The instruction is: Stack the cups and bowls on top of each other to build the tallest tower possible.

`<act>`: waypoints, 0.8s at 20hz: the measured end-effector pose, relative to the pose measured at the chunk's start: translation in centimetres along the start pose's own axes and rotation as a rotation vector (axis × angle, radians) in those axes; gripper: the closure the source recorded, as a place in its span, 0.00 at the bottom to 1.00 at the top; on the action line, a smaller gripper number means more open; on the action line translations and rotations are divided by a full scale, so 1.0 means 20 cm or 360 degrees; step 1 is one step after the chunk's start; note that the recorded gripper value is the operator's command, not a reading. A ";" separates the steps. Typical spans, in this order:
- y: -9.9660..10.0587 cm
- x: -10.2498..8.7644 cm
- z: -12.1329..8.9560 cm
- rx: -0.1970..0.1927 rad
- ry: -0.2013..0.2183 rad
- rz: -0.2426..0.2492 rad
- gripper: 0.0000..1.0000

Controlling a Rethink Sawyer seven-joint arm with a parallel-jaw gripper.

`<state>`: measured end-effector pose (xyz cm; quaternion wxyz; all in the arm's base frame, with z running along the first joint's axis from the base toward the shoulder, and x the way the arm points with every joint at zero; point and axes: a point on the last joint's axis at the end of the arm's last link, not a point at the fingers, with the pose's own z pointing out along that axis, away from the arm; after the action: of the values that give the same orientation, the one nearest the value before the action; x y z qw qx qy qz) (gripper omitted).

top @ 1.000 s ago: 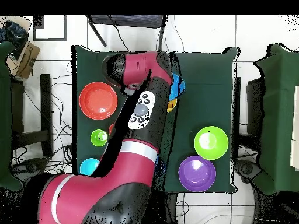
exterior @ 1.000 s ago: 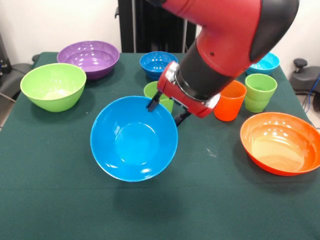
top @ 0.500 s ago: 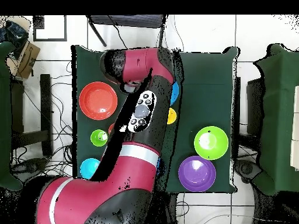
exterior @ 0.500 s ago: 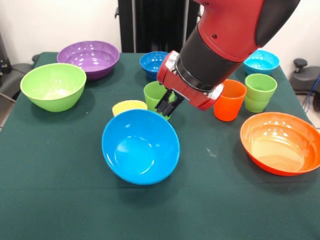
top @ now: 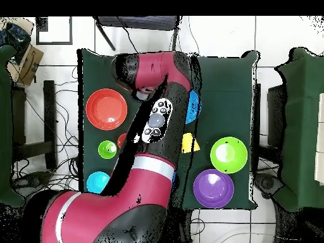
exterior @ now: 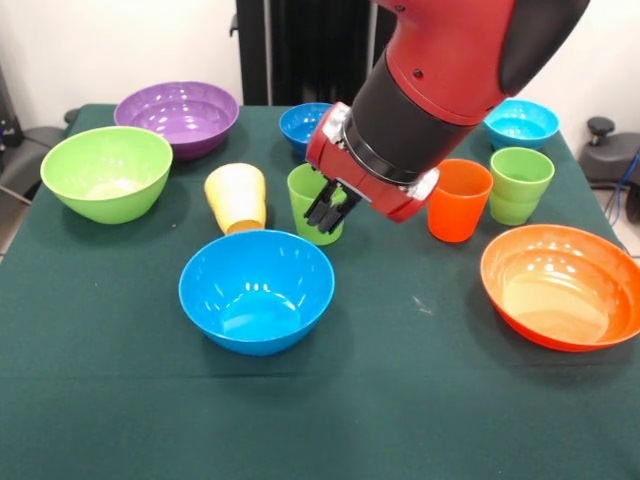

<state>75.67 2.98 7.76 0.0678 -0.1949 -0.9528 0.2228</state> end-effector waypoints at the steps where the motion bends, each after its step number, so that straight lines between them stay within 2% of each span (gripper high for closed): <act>1: 0.00 0.00 0.00 0.0000 0.0001 0.0002 1.00; 7: -0.03 -0.02 0.01 -0.0006 0.0007 0.0017 1.00; 10: -0.03 -0.06 0.01 -0.0024 -0.0006 0.0029 1.00; 16: 0.03 -0.24 -0.06 -0.0118 -0.0089 0.0061 1.00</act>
<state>80.62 2.04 8.33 0.0296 -0.2091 -0.9580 0.1939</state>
